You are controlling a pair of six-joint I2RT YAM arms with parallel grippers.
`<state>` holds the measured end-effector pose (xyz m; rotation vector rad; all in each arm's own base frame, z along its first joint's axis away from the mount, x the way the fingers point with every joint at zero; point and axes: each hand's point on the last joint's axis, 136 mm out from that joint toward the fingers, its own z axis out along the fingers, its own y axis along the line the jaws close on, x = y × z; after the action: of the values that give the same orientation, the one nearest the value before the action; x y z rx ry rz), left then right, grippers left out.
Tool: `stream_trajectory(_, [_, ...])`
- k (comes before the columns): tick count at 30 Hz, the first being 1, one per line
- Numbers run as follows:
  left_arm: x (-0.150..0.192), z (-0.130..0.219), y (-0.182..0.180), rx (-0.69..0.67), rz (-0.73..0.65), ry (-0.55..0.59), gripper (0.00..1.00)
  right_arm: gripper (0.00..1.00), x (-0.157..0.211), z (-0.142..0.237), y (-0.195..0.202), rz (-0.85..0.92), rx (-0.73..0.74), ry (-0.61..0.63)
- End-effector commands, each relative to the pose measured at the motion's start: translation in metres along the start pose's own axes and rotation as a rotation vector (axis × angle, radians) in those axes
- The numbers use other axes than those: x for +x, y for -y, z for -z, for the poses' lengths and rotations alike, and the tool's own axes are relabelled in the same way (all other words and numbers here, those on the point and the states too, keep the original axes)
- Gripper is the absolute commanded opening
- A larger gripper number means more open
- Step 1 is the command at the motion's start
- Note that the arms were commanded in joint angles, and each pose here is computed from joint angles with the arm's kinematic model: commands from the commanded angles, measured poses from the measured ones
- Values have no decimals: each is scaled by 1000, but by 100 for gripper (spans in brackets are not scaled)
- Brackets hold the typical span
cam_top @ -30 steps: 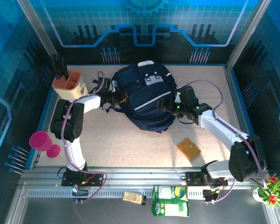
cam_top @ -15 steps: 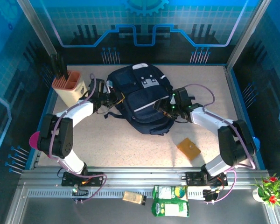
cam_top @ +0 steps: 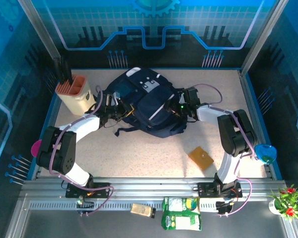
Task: Pack the student bag
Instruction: Rotate the student bag at the top-center of the table.
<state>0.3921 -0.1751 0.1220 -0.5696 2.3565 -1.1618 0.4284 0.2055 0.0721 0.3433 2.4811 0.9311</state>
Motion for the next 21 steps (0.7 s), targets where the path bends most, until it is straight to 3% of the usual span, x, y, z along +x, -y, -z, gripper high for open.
stream_trajectory(1, [38, -19, 18, 86, -27, -127, 0, 67, -8, -7, -8, 98, -43, 52])
stream_trajectory(13, [43, -33, -1, 52, -25, -123, 0, 76, -24, 73, -5, 187, 76, 139])
stream_trajectory(21, [44, -35, 17, 116, 20, -113, 0, 76, 20, 91, -10, 84, 60, 96])
